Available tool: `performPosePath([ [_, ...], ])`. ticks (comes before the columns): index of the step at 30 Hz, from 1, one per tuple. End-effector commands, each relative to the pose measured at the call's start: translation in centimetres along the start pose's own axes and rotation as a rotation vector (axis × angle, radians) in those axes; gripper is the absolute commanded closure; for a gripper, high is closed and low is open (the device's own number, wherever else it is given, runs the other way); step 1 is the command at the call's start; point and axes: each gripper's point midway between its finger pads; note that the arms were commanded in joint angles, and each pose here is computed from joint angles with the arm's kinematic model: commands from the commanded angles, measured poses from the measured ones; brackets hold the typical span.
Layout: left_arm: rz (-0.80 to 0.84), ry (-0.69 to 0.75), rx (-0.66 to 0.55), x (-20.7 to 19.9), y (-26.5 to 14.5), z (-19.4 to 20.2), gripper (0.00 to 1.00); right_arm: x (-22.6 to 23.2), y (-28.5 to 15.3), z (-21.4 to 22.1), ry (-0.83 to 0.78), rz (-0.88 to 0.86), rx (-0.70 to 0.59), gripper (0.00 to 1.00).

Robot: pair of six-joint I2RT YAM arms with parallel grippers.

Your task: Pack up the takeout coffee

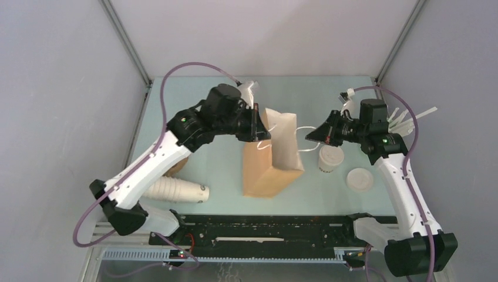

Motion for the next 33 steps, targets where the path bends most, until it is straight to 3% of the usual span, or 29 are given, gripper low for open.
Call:
performPosePath([
  [1, 0.033, -0.007, -0.052, 0.0, -0.5, -1.7, 1.00, -1.3, 0.1, 0.2, -0.034, 0.024, -0.014, 1.00],
  [11, 0.183, 0.107, -0.351, -9.6, -12.2, -10.8, 1.00, 7.4, 0.4, -2.0, -0.054, -0.224, -0.064, 1.00],
  [16, 0.052, 0.022, -0.277, -5.4, -8.2, -9.1, 1.00, 2.8, 1.2, -0.6, -0.004, -0.109, -0.018, 1.00],
  [22, -0.129, -0.096, -0.023, 3.2, -0.8, -2.4, 1.00, -5.9, 1.9, 4.5, 0.079, 0.080, 0.102, 1.00],
  [25, -0.074, -0.065, -0.012, 1.7, -0.9, -3.0, 1.00, -4.3, 1.2, 3.3, 0.045, 0.062, 0.066, 1.00],
  [33, 0.047, 0.064, -0.198, -3.6, -7.1, -7.7, 1.00, 5.6, -0.2, -4.0, -0.031, -0.156, -0.094, 1.00],
])
Point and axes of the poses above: each gripper's point midway between its finger pads, its own y axis out along the fingers, its own x axis along the line the jaws close on, z = x × y, and after that the axes turned 7 degrees about -y, right-handed
